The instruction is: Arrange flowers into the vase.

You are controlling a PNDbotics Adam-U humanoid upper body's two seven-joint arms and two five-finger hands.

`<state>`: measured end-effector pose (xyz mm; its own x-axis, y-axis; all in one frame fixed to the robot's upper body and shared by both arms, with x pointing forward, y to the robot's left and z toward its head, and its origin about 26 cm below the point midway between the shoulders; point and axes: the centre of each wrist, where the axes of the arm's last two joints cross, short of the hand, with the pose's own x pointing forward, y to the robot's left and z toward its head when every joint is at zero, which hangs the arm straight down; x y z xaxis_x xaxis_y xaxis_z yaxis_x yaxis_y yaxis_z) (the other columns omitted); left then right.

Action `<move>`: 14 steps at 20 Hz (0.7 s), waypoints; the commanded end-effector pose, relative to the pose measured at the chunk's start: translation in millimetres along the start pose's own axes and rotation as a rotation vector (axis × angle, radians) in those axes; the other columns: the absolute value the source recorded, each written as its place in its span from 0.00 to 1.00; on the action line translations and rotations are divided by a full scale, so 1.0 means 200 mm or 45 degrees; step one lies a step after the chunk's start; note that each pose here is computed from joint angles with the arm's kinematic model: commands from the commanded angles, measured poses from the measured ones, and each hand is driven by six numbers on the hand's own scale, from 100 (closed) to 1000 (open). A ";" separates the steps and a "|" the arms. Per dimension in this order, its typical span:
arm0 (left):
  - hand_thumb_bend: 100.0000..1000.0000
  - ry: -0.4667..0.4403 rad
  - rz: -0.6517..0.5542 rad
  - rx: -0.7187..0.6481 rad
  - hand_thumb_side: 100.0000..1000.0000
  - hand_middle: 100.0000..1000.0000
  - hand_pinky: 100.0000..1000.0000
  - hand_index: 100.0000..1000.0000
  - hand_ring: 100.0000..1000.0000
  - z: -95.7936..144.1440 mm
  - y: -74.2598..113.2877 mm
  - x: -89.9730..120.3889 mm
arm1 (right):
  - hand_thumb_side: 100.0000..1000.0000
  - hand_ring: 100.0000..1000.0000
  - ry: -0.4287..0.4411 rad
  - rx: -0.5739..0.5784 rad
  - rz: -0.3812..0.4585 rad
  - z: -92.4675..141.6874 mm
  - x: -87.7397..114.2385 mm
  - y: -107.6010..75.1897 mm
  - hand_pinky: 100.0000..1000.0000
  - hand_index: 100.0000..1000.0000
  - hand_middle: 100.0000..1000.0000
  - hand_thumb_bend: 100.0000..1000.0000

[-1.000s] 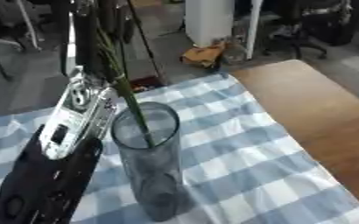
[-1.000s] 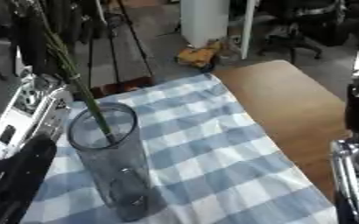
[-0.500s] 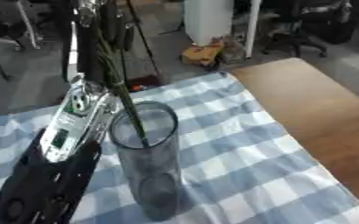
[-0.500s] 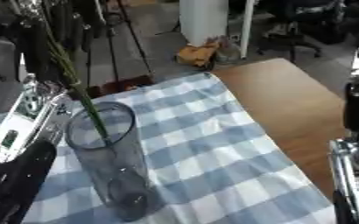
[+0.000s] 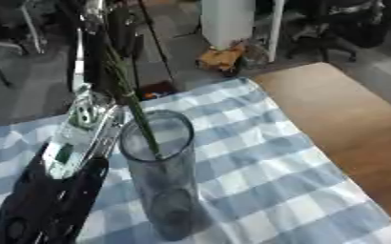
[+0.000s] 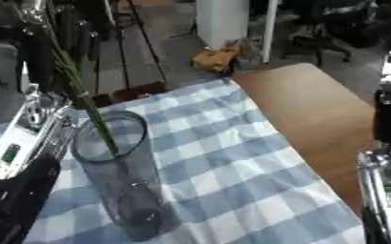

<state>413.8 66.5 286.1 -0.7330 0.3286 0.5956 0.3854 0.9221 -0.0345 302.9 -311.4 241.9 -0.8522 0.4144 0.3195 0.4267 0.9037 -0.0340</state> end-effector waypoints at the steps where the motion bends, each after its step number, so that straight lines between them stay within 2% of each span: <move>1: 0.08 -0.015 -0.069 0.005 0.85 0.14 0.00 0.01 0.16 -0.03 0.04 0.04 | 0.69 0.80 -0.037 -0.006 0.013 -0.03 0.02 -0.01 0.80 0.79 0.48 0.00; 6: 0.11 0.006 -0.142 0.016 0.87 0.19 0.00 0.03 0.23 -0.03 0.07 0.04 | 0.70 0.80 -0.033 -0.009 0.016 -0.03 0.02 -0.01 0.80 0.79 0.48 0.00; 14: 0.14 0.029 -0.240 0.029 0.90 0.22 0.00 0.08 0.26 -0.03 0.10 0.04 | 0.71 0.81 -0.028 -0.009 0.021 -0.03 0.02 -0.02 0.80 0.79 0.48 0.00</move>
<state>419.2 79.1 283.3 -0.7562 0.1680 0.6325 0.2558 0.9655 0.0494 302.5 -312.0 240.2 -0.8473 0.4175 0.3283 0.4318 0.9014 -0.0318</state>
